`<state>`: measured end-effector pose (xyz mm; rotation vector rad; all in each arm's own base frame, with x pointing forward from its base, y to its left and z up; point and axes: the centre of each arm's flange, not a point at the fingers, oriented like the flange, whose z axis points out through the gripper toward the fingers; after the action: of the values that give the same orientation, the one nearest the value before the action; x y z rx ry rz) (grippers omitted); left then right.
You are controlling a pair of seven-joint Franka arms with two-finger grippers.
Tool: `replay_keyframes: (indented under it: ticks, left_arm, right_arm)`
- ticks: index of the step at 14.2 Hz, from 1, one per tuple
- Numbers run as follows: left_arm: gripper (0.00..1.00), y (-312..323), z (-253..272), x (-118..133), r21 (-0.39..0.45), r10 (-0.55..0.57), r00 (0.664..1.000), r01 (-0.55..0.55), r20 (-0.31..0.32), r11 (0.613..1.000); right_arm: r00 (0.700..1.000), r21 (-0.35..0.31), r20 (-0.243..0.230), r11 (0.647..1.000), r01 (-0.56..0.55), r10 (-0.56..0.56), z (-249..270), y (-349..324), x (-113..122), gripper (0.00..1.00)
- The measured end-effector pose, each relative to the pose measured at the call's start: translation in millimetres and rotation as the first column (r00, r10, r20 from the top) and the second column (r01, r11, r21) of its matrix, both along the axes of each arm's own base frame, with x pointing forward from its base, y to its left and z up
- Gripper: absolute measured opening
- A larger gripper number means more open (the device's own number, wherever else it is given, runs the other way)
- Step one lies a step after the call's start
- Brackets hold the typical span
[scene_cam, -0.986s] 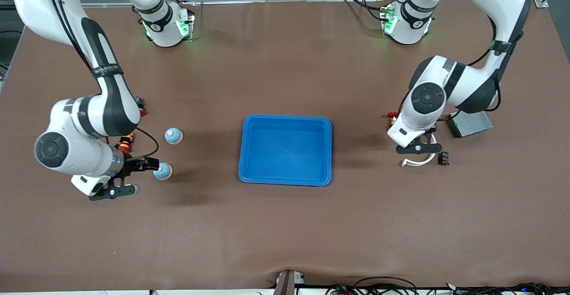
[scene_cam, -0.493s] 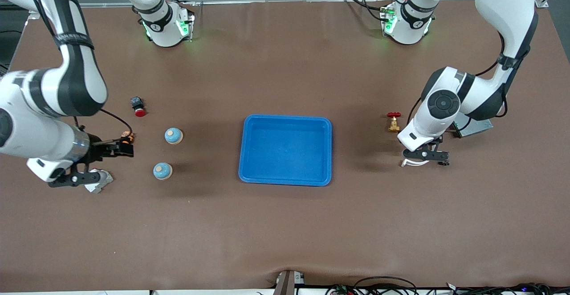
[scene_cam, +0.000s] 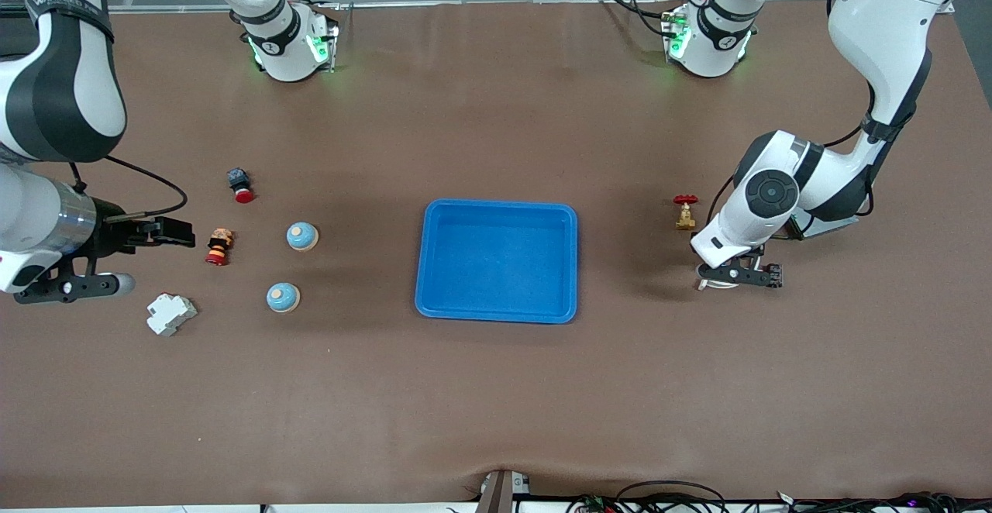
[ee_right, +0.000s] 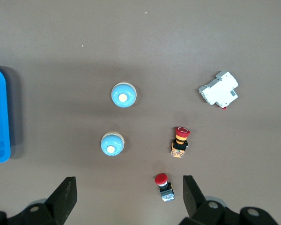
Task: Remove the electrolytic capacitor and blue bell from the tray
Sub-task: 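Set the capacitor beside the white clip with the left gripper while the right gripper withdraws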
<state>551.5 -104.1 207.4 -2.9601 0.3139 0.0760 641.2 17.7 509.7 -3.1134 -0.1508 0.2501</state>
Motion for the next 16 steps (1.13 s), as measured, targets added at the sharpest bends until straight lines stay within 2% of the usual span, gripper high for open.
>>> replay_keyframes:
  ticks: [3,6,11,16]
  left_arm:
    - [0.35,1,-6,-5,-0.009,-0.002,1.0,0.002,-0.003,1.0]
    - [0.35,10,-13,-11,-0.03,0.011,1.0,-0.011,0.003,0.999]
    - [0.35,10,-21,-14,-0.051,0.013,1.0,-0.013,0.006,0.999]
    - [0.35,9,-30,-15,-0.059,0.007,1.0,-0.007,-0.002,0.998]
  right_arm:
    - [1.0,-0.008,-0.005,1.0,0.007,-0.007,17,-6,-9,1.0]
    - [1.0,-0.04,0.018,0.999,0.02,-0.019,49,-17,-24,1.0]
    - [0.996,-0.05,0.06,0.997,0.063,-0.06,105,-20,-56,1.0]
    - [0.993,-0.049,0.06,0.993,0.103,-0.1,119,-17,-68,1.0]
